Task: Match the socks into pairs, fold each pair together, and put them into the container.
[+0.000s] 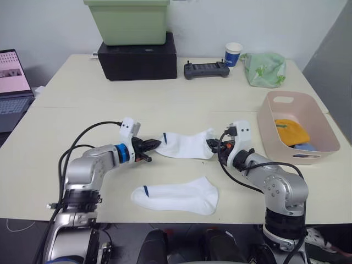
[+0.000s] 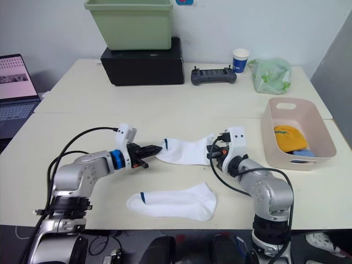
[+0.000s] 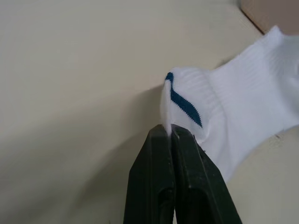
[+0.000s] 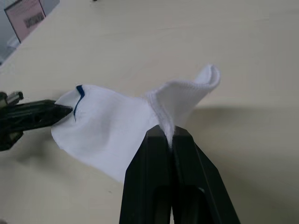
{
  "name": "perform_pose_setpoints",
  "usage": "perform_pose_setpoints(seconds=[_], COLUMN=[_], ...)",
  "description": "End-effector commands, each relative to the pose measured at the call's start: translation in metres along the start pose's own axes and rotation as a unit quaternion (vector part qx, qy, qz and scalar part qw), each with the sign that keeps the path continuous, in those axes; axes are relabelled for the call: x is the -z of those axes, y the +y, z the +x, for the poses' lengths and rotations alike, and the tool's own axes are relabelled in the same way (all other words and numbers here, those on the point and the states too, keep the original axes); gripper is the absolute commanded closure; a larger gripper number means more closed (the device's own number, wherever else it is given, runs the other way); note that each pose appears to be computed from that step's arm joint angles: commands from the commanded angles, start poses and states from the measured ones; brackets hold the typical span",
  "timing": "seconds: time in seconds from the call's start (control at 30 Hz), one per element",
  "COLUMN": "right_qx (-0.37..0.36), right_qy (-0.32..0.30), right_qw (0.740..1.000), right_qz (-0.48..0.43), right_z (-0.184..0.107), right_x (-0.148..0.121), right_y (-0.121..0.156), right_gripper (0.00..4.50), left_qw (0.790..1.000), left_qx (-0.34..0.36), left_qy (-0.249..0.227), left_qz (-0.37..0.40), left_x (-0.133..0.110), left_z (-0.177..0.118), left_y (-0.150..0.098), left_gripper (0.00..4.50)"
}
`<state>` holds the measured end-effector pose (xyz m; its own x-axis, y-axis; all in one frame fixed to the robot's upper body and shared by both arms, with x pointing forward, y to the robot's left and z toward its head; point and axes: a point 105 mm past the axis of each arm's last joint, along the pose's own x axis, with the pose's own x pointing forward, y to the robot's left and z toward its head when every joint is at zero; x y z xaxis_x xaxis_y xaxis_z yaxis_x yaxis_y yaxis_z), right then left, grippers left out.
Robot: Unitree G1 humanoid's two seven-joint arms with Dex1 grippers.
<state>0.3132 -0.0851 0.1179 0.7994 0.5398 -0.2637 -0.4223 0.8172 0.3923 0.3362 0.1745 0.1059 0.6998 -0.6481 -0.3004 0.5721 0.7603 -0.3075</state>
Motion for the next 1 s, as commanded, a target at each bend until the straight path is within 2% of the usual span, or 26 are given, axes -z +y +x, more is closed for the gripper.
perform_pose_setpoints(seconds=[0.03, 0.13, 0.23, 0.43, 0.5, 0.7, 0.83, 0.93, 1.0], right_qx=[0.015, 0.053, 0.086, 0.073, 0.057, 0.035, 0.049, 0.038, 0.033], right_qy=[0.007, 0.026, 0.030, 0.023, 0.011, 0.019, 0.039, 0.041, 0.041], right_qw=[1.000, 0.998, 0.993, 0.977, 0.979, 0.988, 0.989, 0.990, 0.990], right_qz=[0.009, -0.035, -0.071, -0.200, -0.195, -0.148, -0.132, -0.132, -0.129], right_z=[-0.002, -0.002, -0.009, -0.025, -0.022, -0.001, 0.007, 0.008, 0.007], right_x=[0.009, 0.019, 0.018, 0.004, -0.002, 0.002, 0.009, 0.010, 0.010], right_y=[-0.003, -0.016, -0.026, -0.026, -0.022, -0.018, -0.028, -0.026, -0.024], right_gripper=[4.50, 4.50, 3.82, 1.69, 1.01, 1.01, 1.01, 1.60, 2.31], left_qw=[1.000, 0.999, 0.999, 0.999, 0.999, 0.999, 0.999, 0.999, 0.999], left_qx=[-0.022, -0.036, -0.037, -0.033, -0.032, -0.032, -0.033, -0.036, -0.036], left_qy=[-0.012, -0.007, -0.006, -0.005, -0.005, -0.004, -0.005, -0.006, -0.008], left_qz=[-0.008, -0.008, -0.002, 0.010, 0.011, 0.013, 0.014, 0.014, 0.012], left_x=[0.006, 0.017, 0.018, 0.017, 0.017, 0.019, 0.019, 0.019, 0.019], left_z=[-0.008, -0.006, -0.006, -0.005, -0.005, -0.003, -0.003, -0.004, -0.004], left_y=[-0.005, -0.003, -0.004, -0.005, -0.005, -0.006, -0.006, -0.006, -0.006], left_gripper=[4.46, 4.46, 4.50, 4.50, 4.50, 4.50, 4.50, 4.50, 4.50])
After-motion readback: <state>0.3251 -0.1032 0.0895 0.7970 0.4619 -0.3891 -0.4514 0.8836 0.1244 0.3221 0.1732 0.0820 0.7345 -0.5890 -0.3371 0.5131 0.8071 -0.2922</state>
